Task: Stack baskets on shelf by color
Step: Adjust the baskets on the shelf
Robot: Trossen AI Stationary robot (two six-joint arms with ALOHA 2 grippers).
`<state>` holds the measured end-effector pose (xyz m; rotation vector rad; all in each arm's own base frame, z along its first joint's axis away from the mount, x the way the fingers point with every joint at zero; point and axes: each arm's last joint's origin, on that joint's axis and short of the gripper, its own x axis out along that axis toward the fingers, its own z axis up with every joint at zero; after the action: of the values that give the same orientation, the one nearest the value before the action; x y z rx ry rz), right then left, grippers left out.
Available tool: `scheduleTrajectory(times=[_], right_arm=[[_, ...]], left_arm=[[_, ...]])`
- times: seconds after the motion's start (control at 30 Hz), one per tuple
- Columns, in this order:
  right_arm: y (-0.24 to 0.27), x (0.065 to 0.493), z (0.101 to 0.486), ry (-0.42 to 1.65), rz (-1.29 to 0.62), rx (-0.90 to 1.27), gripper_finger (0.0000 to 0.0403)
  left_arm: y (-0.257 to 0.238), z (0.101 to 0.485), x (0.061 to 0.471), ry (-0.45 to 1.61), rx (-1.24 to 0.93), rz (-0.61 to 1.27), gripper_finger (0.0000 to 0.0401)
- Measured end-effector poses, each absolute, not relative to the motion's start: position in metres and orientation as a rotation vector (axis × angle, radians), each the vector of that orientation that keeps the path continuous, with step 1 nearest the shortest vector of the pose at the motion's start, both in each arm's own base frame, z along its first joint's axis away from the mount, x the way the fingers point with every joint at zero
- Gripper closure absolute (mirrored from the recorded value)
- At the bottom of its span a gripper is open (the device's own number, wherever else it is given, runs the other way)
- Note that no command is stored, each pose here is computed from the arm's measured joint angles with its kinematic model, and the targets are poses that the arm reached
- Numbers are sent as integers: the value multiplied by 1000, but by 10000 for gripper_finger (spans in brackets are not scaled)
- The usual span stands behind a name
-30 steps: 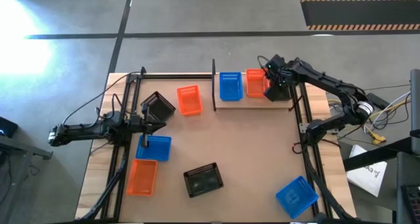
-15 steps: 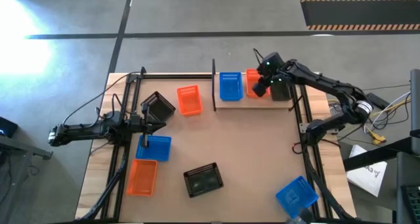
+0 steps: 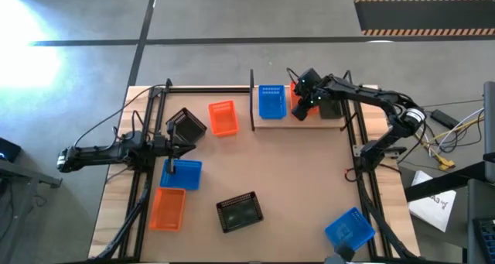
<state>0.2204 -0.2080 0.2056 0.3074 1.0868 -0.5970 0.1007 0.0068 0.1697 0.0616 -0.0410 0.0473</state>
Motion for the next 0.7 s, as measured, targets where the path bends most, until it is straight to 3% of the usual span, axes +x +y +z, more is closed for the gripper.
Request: scheduleTrajectory(times=[0.43,0.7], right_arm=[[-177,243,209,1114,-439,168,371],[-174,244,217,1086,-507,130,371]], left_arm=[[7,170,101,-41,62,47,401],[7,170,101,-40,62,47,401]])
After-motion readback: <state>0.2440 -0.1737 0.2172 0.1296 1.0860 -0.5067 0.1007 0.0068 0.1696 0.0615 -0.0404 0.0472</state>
